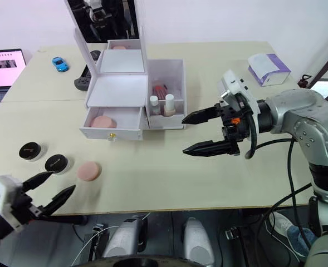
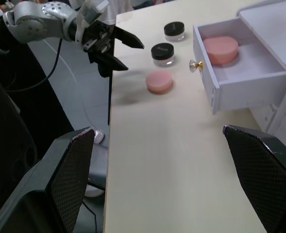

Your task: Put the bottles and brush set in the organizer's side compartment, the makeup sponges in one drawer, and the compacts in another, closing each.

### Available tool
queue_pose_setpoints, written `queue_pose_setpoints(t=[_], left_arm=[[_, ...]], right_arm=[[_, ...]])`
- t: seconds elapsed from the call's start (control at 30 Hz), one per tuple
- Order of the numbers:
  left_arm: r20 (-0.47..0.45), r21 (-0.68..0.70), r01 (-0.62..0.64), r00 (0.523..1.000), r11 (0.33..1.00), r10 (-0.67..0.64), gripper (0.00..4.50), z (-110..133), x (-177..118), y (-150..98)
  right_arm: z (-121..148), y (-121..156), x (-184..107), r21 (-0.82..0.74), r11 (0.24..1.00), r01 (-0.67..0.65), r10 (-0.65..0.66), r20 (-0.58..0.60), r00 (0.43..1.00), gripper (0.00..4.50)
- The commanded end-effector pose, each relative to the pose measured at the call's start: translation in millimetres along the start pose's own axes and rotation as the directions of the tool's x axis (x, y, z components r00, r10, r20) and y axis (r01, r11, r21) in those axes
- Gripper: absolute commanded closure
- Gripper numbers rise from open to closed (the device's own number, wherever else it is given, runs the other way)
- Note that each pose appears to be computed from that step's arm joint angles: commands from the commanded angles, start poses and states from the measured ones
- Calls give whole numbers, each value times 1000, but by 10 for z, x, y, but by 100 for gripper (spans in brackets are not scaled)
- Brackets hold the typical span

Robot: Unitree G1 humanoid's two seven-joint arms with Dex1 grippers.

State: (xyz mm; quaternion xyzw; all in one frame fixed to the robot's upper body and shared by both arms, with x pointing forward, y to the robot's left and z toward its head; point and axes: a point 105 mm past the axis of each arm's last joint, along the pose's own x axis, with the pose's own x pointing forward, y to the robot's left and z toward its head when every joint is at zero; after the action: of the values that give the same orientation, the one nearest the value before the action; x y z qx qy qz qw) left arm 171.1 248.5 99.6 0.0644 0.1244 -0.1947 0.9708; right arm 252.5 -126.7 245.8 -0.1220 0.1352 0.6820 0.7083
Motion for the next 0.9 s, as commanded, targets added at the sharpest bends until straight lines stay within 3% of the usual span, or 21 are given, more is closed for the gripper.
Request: queue_pose_setpoints(t=[0.03, 0.2, 0.43, 0.77, 0.9], left_arm=[[20, 39, -36, 999, 999, 35, 4, -46, 95, -119], [25, 17, -121, 992, 992, 121, 4, -217, 262, -113], [5, -18, -144, 989, 989, 145, 4, -368, 486, -133], [31, 1, -123, 992, 992, 123, 4, -342, 657, -136], [44, -11, -120, 992, 993, 120, 131, -320, 658, -133]], right_arm=[[44, 16, -78, -36, 999, 11, -12, -27, 1000, 0], [55, 5, -71, -45, 999, 22, -24, -28, 999, 0], [15, -23, -119, -46, 997, 66, -68, -54, 996, 0], [24, 0, -107, -53, 995, 83, -85, -51, 995, 0], [27, 0, -95, -55, 995, 87, -90, -49, 995, 0]])
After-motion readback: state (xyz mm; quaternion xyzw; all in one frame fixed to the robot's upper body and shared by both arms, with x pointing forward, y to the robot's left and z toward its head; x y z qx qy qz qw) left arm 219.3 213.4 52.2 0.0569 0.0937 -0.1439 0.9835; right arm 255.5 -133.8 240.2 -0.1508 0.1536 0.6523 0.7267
